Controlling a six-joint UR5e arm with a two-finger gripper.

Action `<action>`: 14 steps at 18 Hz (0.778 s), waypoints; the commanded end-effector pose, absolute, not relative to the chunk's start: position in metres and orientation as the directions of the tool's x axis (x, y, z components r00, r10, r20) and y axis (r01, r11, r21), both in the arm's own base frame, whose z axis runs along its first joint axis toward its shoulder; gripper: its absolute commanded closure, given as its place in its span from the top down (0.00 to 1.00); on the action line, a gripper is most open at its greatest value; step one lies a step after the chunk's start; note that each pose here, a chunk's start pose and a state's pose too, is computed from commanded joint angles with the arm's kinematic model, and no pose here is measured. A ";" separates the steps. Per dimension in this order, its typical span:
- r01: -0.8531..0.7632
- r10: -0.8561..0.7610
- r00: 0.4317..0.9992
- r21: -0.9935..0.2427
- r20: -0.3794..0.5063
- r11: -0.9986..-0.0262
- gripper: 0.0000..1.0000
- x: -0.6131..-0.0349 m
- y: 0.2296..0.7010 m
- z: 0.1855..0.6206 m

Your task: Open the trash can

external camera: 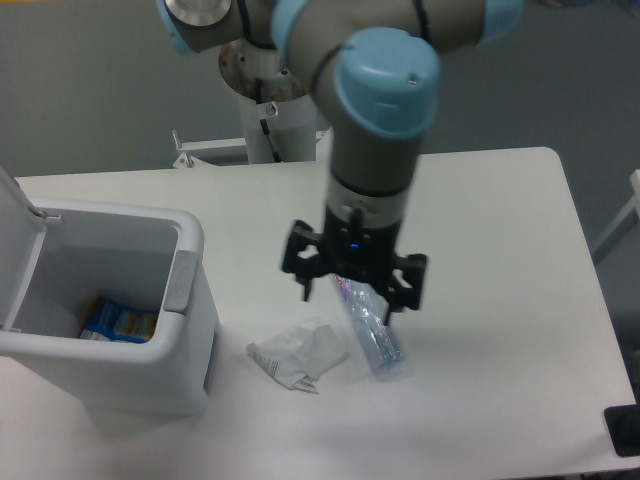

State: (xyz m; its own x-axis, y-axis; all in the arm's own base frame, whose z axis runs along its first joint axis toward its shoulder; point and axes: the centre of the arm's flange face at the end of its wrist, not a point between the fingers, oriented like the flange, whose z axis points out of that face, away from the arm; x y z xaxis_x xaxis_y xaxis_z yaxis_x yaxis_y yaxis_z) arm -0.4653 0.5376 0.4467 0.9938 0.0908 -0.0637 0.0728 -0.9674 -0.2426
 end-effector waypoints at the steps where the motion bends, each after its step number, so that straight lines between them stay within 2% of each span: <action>1: 0.072 0.093 0.992 -0.228 -0.080 -0.971 1.00 -0.479 0.529 0.441; 4: -0.043 -0.025 0.994 -0.179 -0.105 -0.983 1.00 -0.506 0.518 0.416; 7: -0.069 -0.055 0.990 -0.107 -0.126 -0.992 1.00 -0.535 0.488 0.404; 11: -0.145 -0.139 0.987 -0.067 -0.086 -0.987 1.00 -0.553 0.452 0.375; 14: -0.156 -0.152 0.986 -0.059 -0.067 -0.986 1.00 -0.548 0.450 0.363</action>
State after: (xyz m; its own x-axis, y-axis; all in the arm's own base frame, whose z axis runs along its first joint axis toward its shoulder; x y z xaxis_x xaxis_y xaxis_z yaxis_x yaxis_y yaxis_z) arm -0.5477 0.4501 0.3630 0.9861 -0.1519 -0.0668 -0.1559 -0.9860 -0.0593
